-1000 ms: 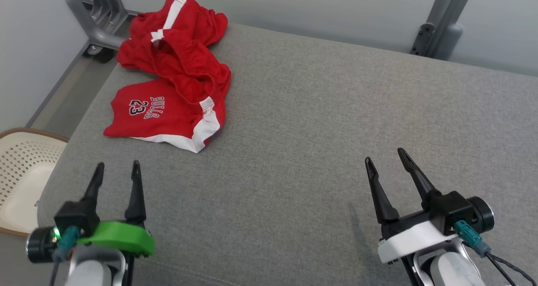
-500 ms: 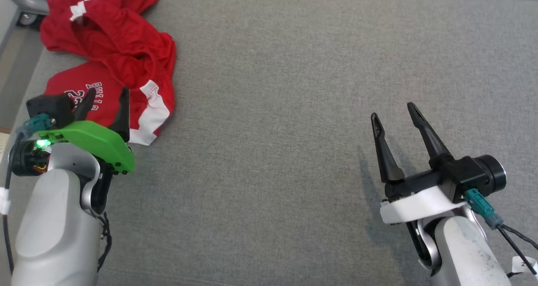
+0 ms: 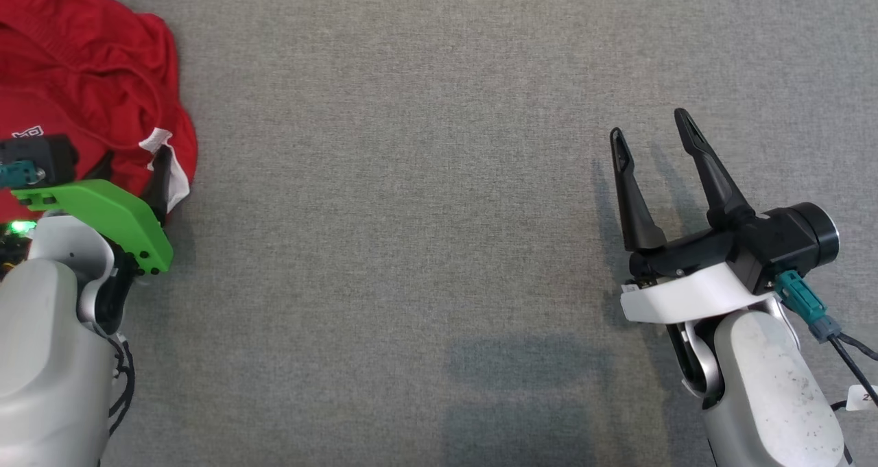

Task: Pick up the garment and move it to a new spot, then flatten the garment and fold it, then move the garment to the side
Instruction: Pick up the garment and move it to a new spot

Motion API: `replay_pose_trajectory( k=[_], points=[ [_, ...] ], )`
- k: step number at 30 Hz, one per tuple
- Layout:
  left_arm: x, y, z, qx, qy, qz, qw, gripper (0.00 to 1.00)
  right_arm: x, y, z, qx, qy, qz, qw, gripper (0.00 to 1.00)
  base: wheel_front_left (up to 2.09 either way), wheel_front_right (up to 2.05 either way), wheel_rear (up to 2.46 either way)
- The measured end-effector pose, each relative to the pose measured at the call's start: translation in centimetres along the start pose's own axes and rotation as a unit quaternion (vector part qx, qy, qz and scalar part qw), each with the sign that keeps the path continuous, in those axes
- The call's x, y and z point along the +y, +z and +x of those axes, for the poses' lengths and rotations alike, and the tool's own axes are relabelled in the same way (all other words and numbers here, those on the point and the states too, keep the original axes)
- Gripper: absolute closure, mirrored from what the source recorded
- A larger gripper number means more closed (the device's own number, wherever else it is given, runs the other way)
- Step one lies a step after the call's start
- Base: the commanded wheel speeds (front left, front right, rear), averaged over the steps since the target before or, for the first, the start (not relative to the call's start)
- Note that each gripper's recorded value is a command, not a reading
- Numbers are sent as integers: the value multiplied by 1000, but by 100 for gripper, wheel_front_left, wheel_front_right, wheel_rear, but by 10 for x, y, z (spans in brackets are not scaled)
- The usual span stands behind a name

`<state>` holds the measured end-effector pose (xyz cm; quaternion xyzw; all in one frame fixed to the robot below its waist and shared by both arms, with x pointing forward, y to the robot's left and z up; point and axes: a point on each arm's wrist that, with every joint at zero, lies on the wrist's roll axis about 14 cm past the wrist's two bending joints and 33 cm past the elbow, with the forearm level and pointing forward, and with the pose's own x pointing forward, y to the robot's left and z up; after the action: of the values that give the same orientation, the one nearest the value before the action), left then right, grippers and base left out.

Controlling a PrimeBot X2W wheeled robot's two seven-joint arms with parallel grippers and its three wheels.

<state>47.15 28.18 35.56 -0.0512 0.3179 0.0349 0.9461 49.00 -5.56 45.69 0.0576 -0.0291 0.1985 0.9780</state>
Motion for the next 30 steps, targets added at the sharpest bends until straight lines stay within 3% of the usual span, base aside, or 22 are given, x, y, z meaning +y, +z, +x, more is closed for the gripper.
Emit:
replay_pose_trajectory(
  k=[3,4,5,6,7,8,14,20,27,30],
  points=[
    [1,-4,8,15,0,3,1000,0,-6,-2,0,2,-7,1,1000,0,0,0,0],
    [2,-4,10,17,0,3,1000,9,-7,-4,-1,4,-9,2,1000,0,0,0,0],
    [2,-4,11,19,0,4,1000,37,-9,-4,-2,4,-11,2,1000,0,0,0,0],
    [3,-3,12,17,1,6,1000,55,-10,-4,-2,4,-12,2,1000,0,0,0,0],
    [4,0,13,13,2,6,1000,95,-11,-3,-3,4,-14,3,1000,0,0,0,0],
    [4,2,13,9,2,8,1000,100,-11,-2,-3,3,-15,2,1000,0,0,0,0],
    [-4,37,4,-53,-11,36,998,100,-15,13,-7,-11,-22,-1,1000,0,0,0,0],
    [-28,93,-20,-144,-48,99,984,100,-19,32,-19,-25,-34,-6,999,0,0,0,0],
    [-85,151,-62,-228,-118,187,948,100,-33,54,-44,-37,-65,-15,997,0,0,0,0],
    [-127,160,-81,-245,-168,225,928,100,-43,64,-60,-43,-87,-21,995,0,0,0,0]
  ],
)
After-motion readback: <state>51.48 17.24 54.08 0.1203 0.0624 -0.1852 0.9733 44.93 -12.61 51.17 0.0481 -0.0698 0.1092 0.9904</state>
